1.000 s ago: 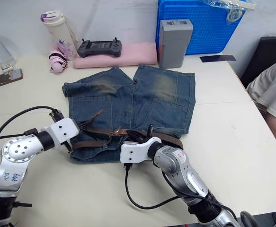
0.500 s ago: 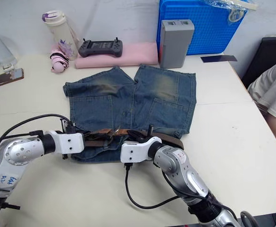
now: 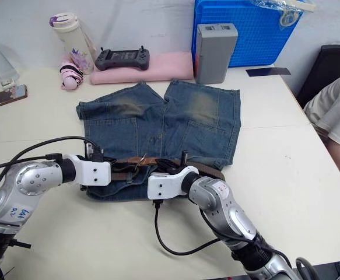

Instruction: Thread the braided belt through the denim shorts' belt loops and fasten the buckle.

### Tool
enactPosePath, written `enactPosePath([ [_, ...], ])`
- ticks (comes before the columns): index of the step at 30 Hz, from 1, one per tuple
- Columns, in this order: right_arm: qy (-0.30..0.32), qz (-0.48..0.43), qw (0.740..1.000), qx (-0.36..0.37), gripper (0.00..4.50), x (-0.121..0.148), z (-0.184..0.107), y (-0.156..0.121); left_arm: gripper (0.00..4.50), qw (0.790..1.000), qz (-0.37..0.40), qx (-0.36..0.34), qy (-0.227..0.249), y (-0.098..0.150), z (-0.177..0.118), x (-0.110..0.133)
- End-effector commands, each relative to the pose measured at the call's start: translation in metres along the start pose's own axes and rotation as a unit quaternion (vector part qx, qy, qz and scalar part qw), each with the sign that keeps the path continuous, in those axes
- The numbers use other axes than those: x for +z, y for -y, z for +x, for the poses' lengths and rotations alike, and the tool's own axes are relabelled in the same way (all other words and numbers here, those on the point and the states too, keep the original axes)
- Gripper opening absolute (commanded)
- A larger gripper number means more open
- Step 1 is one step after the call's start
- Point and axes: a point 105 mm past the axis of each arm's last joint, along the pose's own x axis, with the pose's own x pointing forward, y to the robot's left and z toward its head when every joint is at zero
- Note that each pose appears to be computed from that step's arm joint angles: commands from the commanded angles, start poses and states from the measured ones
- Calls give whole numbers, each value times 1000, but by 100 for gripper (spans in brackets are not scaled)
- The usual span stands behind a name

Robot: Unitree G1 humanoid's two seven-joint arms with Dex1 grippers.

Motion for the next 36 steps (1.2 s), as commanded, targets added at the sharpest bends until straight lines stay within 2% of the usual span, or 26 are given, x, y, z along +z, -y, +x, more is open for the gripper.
enactPosePath([
  [1,12,-23,1000,-8,6,10,-1,9,0,1000,17,10,0,-9,-4,9],
  [8,9,-29,999,14,6,11,1,6,0,1000,8,18,-23,-20,-3,7],
  [22,13,-36,999,14,6,15,5,13,0,999,13,-19,-34,-9,0,12],
  [28,20,-43,999,17,6,19,8,15,0,1000,11,-14,-25,-13,6,21],
  [36,24,-45,998,30,6,21,10,12,0,1000,15,-11,15,-15,18,44],
])
